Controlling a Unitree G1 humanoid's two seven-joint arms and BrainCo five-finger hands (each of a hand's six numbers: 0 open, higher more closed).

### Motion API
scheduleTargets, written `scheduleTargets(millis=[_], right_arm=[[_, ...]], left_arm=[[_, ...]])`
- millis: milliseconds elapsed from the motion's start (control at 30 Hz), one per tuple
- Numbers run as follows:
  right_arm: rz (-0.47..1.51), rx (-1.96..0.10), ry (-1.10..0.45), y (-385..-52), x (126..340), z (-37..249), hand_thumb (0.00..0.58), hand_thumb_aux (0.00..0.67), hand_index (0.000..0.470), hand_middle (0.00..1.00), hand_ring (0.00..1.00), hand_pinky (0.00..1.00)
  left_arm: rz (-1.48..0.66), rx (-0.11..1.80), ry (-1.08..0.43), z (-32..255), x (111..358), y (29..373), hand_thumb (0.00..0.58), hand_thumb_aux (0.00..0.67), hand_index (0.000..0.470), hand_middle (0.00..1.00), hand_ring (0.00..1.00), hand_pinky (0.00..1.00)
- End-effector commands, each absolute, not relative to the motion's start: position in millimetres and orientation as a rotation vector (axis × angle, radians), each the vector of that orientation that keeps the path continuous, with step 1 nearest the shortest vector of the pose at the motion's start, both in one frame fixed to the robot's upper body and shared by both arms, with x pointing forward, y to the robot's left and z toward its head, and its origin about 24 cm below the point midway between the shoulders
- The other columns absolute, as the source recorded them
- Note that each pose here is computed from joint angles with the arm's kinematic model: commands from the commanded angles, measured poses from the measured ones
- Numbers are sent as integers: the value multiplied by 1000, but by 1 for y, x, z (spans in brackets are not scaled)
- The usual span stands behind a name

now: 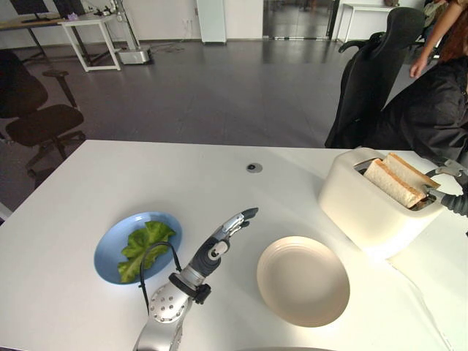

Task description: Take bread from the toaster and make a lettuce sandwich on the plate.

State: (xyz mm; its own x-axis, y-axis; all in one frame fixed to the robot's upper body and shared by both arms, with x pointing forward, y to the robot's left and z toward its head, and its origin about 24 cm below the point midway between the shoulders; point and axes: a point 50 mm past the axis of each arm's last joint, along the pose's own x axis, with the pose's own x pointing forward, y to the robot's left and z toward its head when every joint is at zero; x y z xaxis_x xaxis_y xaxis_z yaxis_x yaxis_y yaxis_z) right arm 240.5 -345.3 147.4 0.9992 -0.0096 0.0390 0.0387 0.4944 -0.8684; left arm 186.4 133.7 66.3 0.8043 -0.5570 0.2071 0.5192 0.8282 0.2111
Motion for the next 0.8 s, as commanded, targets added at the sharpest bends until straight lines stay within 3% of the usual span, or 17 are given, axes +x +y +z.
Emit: scheduleTargets(millis=[33, 100, 233, 267, 333, 633, 800], right_arm=[[25, -1051, -29, -337, 240, 142, 534, 481, 337, 0, 0, 0], [30, -1044, -36, -335, 241, 142, 564, 557, 391, 0, 0, 0], [45, -1026, -25, -332, 243, 138, 546, 507, 356, 0, 0, 0], [38, -1024, -26, -332, 243, 138, 553, 525, 369, 0, 0, 0], [18, -1017, -38, -334, 245, 141, 580, 670, 470, 0, 0, 0], [6, -790, -138, -327, 248, 159, 580, 670, 470, 0, 0, 0], [12, -459, -265, -332, 247, 205, 580, 670, 470, 0, 0, 0]], left_arm=[[-586, 160, -252, 65, 187, 134, 0, 0, 0, 0, 0, 0], [-586, 161, -251, 65, 187, 134, 0, 0, 0, 0, 0, 0], [-585, 163, -249, 64, 188, 135, 0, 0, 0, 0, 0, 0], [-585, 164, -249, 64, 188, 135, 0, 0, 0, 0, 0, 0], [-583, 165, -249, 64, 188, 135, 0, 0, 0, 0, 0, 0], [-584, 170, -249, 63, 189, 136, 0, 0, 0, 0, 0, 0], [-564, 171, -258, 65, 189, 139, 0, 0, 0, 0, 0, 0]])
